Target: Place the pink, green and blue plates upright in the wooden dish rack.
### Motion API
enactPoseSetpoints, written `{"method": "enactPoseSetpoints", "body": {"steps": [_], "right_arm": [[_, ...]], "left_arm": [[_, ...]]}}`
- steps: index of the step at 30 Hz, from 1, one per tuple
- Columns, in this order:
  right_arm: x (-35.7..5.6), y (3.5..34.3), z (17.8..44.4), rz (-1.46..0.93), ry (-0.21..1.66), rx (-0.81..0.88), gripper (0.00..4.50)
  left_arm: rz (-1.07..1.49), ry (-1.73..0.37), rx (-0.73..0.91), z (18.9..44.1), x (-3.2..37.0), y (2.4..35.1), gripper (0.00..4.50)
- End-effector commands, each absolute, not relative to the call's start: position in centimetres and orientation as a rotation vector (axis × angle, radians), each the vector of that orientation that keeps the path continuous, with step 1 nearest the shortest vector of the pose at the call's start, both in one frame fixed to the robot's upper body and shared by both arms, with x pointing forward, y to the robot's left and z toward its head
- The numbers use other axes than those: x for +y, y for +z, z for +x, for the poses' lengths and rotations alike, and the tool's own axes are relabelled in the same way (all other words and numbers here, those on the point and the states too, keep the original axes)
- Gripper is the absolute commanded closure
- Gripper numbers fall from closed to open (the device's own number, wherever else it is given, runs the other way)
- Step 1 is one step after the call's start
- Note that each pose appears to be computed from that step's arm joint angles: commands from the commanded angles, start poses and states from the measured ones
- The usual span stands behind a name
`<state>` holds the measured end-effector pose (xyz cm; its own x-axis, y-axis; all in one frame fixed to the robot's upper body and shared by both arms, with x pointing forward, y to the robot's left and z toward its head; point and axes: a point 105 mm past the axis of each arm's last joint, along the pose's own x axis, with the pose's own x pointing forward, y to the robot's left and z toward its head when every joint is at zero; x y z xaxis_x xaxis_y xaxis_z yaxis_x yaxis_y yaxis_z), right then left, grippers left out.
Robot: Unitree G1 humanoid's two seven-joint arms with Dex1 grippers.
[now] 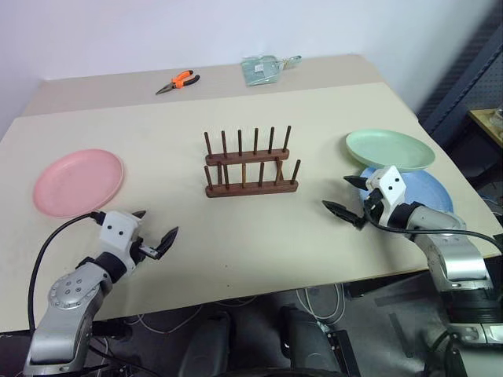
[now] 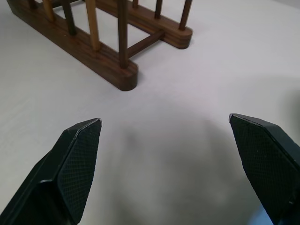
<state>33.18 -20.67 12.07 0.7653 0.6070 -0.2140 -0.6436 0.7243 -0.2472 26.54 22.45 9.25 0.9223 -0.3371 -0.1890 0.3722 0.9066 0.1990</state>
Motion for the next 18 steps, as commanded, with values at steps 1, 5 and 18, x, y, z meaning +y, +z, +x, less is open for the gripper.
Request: {"method": "enactPoseSetpoints", "body": {"steps": [1, 5, 18], "right_arm": [[-20.2, 13.1, 34.1, -0.345, 0.683, 0.067, 0.05], [-19.4, 13.3, 34.2, -0.299, 0.707, 0.07, 0.05], [-19.4, 14.1, 32.7, -0.372, 0.618, 0.037, 0.05]], "left_arm": [[0.243, -0.374, 0.111, 26.9, 21.7, 10.2, 0.0], [0.226, -0.405, 0.114, 27.1, 21.1, 10.0, 0.0], [0.323, -0.87, 0.213, 35.8, 15.6, 7.7, 0.0]]}}
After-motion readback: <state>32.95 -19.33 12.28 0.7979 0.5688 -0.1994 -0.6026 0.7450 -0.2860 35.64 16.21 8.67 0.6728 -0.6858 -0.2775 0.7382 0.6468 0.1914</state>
